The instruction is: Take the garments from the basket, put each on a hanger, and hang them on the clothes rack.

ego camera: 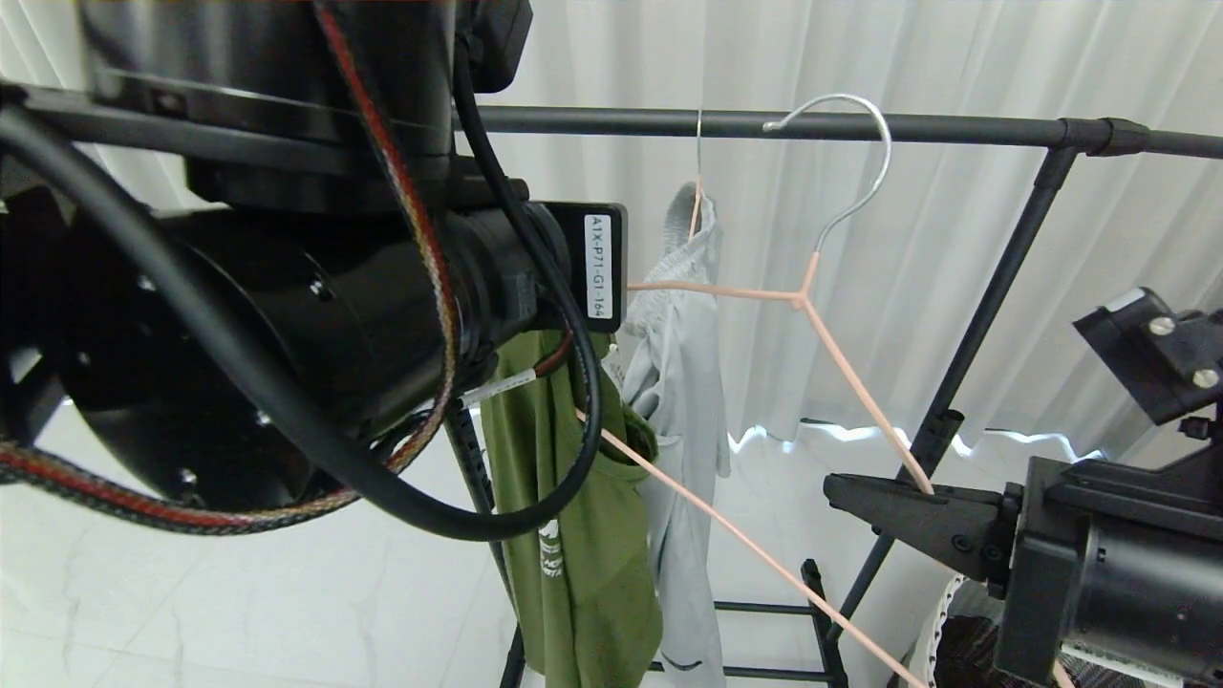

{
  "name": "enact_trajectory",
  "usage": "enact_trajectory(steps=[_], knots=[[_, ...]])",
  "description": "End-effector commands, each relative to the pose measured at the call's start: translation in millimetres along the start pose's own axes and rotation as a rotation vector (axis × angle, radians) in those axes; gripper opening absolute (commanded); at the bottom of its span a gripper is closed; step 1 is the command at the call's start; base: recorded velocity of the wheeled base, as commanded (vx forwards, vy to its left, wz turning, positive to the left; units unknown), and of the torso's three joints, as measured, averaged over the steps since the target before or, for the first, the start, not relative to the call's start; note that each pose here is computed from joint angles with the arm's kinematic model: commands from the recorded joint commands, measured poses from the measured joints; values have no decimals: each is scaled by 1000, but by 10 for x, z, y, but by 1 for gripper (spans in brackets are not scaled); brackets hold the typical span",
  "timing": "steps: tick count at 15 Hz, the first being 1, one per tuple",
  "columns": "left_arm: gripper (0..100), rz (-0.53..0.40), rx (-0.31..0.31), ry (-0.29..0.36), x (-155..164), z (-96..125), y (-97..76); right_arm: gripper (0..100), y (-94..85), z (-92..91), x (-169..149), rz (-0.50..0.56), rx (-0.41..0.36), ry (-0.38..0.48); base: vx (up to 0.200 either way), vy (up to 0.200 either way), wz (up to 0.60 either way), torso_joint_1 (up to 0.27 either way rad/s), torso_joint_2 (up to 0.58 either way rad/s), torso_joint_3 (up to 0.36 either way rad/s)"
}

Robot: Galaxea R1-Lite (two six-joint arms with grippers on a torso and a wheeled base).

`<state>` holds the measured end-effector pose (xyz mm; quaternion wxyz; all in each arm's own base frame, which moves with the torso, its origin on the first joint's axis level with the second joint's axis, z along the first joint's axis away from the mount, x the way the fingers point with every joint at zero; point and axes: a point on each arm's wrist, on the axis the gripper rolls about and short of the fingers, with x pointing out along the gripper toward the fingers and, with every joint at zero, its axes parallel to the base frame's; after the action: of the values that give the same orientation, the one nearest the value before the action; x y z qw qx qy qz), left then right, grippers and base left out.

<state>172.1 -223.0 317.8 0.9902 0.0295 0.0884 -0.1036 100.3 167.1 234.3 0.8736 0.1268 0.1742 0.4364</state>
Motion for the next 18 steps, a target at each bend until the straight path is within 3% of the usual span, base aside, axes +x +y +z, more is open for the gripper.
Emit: enact_trajectory(steps=[1, 6, 9, 12, 18], knots=[[0, 2, -7, -8, -52, 18, 52, 0, -37, -34, 80, -50, 1, 11, 0, 0, 0, 0, 0, 0], [0, 20, -17, -19, -142, 45, 194, 0, -154, 40, 41, -152, 17, -48, 0, 0, 0, 0, 0, 0], [0, 13, 6, 2, -196, -56, 223, 0, -185, 76, 43, -170, 22, -63, 0, 0, 0, 0, 0, 0], [0, -52, 32, 17, -321, -152, 122, 0, -201, 130, 62, -169, 28, -111, 0, 0, 0, 0, 0, 0], [0, -107, 21, -2, -407, -97, 19, 0, -102, 206, 277, -117, 27, -146, 0, 0, 0, 0, 0, 0]])
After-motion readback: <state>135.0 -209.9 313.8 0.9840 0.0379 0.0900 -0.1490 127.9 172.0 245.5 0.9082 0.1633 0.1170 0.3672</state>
